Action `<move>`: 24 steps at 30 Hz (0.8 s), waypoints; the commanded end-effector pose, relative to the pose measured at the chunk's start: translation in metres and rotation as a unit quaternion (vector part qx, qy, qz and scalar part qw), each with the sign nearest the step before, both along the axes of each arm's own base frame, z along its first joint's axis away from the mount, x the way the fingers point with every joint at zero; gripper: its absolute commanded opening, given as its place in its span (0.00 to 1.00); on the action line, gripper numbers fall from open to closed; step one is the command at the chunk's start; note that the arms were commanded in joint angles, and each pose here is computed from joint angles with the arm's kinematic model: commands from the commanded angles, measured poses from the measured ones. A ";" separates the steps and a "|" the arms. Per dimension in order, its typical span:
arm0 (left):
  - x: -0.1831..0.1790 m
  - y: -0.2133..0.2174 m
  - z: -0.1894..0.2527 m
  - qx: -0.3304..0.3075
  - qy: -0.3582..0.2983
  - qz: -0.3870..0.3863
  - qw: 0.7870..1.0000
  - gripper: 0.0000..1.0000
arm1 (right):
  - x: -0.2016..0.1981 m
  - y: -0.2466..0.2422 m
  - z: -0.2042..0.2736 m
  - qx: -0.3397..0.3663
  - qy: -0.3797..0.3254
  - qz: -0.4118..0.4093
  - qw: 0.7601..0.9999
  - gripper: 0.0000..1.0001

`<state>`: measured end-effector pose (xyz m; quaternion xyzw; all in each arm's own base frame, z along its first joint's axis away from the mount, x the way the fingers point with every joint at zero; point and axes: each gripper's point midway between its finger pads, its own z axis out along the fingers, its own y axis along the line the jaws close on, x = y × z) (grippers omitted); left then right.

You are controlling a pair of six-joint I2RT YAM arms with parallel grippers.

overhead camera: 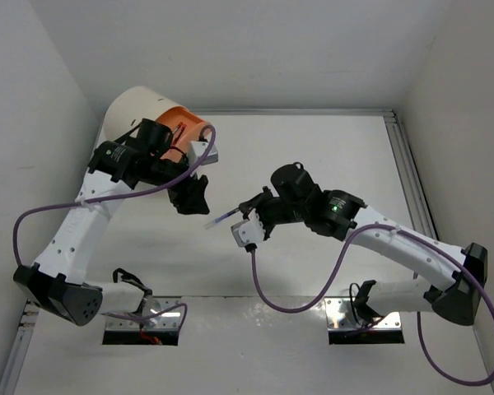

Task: Sort the stationery into containers
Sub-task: Place the pen in the drawer.

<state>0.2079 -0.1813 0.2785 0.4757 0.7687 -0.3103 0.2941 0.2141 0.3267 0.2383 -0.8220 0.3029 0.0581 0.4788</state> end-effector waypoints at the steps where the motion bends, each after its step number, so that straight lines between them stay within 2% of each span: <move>1: -0.003 -0.002 0.003 0.002 -0.026 -0.007 1.000 0.63 | 0.000 0.011 0.023 0.015 -0.012 0.003 1.000 0.00; 16: -0.024 -0.005 -0.012 0.017 -0.012 -0.041 0.999 0.64 | 0.006 0.024 0.026 0.013 -0.022 0.007 1.000 0.00; 24: -0.020 -0.003 -0.024 0.031 -0.005 -0.028 0.999 0.60 | 0.005 0.025 0.036 0.023 -0.023 0.007 0.999 0.00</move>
